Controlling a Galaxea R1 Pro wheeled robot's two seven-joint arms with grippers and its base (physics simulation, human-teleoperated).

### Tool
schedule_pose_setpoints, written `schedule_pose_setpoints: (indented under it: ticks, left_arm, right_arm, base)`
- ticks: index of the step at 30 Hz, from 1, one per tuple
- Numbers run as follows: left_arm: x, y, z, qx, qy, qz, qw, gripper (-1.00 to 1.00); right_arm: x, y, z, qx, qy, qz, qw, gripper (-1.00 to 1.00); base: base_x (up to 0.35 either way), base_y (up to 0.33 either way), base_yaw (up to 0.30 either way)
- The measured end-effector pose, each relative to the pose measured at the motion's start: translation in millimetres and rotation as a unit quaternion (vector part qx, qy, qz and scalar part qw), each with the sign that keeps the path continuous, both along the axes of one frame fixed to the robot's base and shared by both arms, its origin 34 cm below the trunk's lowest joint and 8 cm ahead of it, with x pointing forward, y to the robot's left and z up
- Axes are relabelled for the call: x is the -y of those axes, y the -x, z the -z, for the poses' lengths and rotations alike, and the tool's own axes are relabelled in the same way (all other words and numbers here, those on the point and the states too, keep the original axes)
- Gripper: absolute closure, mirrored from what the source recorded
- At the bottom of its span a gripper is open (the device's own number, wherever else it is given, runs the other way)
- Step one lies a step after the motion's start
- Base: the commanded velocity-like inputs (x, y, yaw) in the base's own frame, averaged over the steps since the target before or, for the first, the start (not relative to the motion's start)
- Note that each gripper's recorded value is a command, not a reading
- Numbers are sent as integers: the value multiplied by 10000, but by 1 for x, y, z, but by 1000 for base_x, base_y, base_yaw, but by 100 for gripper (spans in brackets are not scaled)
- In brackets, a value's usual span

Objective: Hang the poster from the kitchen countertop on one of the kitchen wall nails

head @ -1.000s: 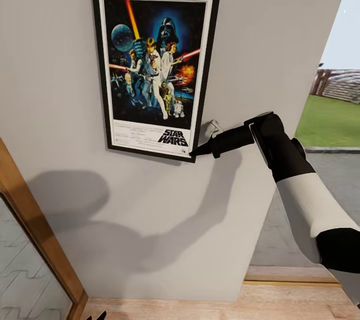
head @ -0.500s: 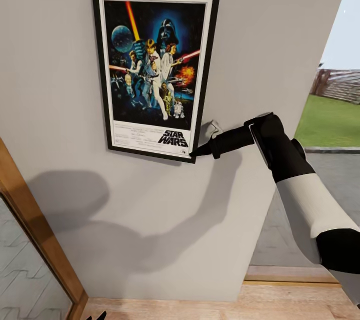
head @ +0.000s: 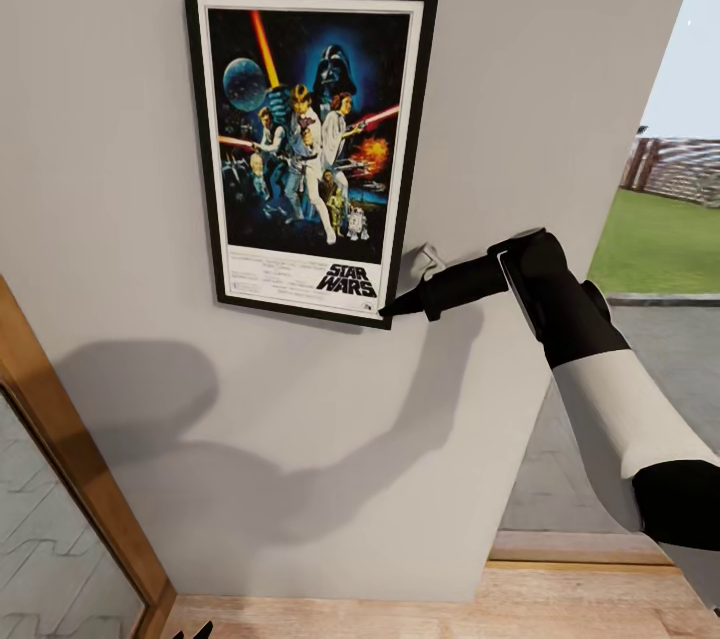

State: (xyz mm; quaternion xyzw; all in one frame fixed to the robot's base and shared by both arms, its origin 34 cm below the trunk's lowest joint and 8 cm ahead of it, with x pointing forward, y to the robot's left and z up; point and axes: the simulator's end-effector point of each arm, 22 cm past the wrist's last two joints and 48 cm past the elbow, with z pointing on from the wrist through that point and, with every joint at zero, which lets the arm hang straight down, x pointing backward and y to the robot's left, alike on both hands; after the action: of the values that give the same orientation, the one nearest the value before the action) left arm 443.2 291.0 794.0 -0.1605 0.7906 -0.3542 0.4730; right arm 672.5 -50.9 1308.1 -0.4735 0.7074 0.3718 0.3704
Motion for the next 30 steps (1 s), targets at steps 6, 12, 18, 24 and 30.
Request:
schedule_pose_setpoints:
  ticks: [6, 12, 18, 24, 30]
  left_arm:
    - [0, 0, 0, -1, 0, 0, 10000, -100]
    - [0, 0, 0, 0, 0, 0, 10000, -100]
    - [0, 0, 0, 2, 0, 0, 10000, -100]
    - [0, 0, 0, 2, 0, 0, 10000, -100]
    - [0, 0, 0, 3, -1, 1, 10000, -100]
  right_arm:
    - [0, 0, 0, 1, 2, -1, 10000, 100]
    - [0, 0, 0, 7, -2, -5, 10000, 100]
    - [0, 1, -1, 14, -16, -16, 10000, 100]
    - [0, 1, -1, 20, -11, -16, 10000, 100]
    - [0, 1, -2, 24, -10, -12, 10000, 100]
  base:
    - [0, 0, 0]
    - [28, 62, 0]
    - [25, 45, 0]
    - [5, 45, 0]
    - [1, 31, 0]
